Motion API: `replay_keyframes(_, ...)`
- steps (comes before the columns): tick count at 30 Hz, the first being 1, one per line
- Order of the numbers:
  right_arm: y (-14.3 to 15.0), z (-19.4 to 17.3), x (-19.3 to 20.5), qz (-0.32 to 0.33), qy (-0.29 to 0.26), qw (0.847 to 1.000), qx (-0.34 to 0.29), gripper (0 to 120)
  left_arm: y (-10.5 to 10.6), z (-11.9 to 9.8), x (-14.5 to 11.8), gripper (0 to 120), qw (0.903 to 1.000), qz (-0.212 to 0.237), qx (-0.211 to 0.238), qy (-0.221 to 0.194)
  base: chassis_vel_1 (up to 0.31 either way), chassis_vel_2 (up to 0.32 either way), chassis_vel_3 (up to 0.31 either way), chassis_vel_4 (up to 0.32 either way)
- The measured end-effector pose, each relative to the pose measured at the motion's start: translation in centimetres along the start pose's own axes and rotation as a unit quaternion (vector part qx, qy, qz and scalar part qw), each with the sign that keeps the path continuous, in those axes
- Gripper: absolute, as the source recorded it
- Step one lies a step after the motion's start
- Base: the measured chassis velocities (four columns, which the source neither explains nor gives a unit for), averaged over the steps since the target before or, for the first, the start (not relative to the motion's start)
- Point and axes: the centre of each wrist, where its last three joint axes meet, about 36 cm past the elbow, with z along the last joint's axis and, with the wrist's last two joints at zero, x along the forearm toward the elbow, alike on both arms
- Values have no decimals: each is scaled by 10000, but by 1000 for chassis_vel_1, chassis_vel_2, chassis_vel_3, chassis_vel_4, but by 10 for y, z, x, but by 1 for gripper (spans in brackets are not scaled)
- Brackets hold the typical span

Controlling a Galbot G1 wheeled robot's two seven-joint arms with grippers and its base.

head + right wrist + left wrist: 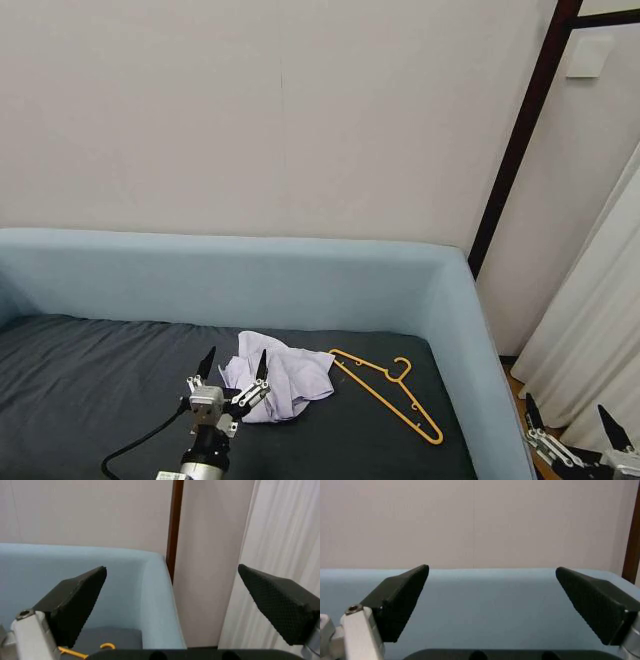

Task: Pick up the clothes from the sofa and hang them on the clothes hanger.

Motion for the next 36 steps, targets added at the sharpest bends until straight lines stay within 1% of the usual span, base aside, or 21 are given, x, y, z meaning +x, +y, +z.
replay_keyframes(4, -4, -1, -3, -22, -124, 9999, 101, 100, -1, -6, -2, 100, 9998, -46, 173, 92, 0, 0, 0, 0)
replay_keyframes(8, -10, -1, 2, -32, -109, 9998, 143, 100, -1, -9, -4, 100, 9994, -86, 276, 171, 0, 0, 0, 0)
replay_keyframes(11, -10, -2, 2, 4, -107, 9999, 27, 100, -1, -9, -2, 100, 9991, -158, 270, 289, 0, 0, 0, 0)
replay_keyframes(13, -5, -1, 2, 103, -64, 9996, -245, 100, -1, -4, -2, 100, 9987, -227, 254, 386, 0, 0, 0, 0)
replay_keyframes(15, 1, -1, 1, 139, 1, 9990, -414, 100, -3, -4, -3, 100, 9985, -233, 301, 381, 0, 0, 0, 0)
replay_keyframes(17, 2, 0, 1, 134, 19, 9989, -439, 100, -3, -4, -3, 100, 9985, -226, 330, 378, 0, 0, 0, 0)
replay_keyframes(19, 4, 0, 0, 84, 9, 9992, -384, 100, -3, -5, -3, 100, 9983, -167, 430, 350, 0, 0, 0, 0)
replay_keyframes(25, 3, -1, -4, 11, 22, 9993, -370, 100, -2, -7, -6, 100, 9980, -123, 525, 315, 0, 0, 0, 0)
replay_keyframes(28, 4, -1, -7, -45, 41, 9992, -401, 100, -5, -10, -4, 100, 9971, -32, 685, 322, 0, 0, 0, 0)
replay_keyframes(32, 5, -3, -12, -130, 52, 9990, -418, 100, -7, -13, -2, 100, 9964, 74, 792, 295, 0, 0, 0, 0)
replay_keyframes(35, 8, -17, -22, -239, 45, 9978, -612, 100, -5, -19, 3, 100, 9935, 205, 1112, 101, 0, 0, 0, 0)
replay_keyframes(36, 8, -17, -22, -239, 45, 9978, -612, 100, -5, -19, 3, 100, 9935, 205, 1112, 101, 0, 0, 0, 0)
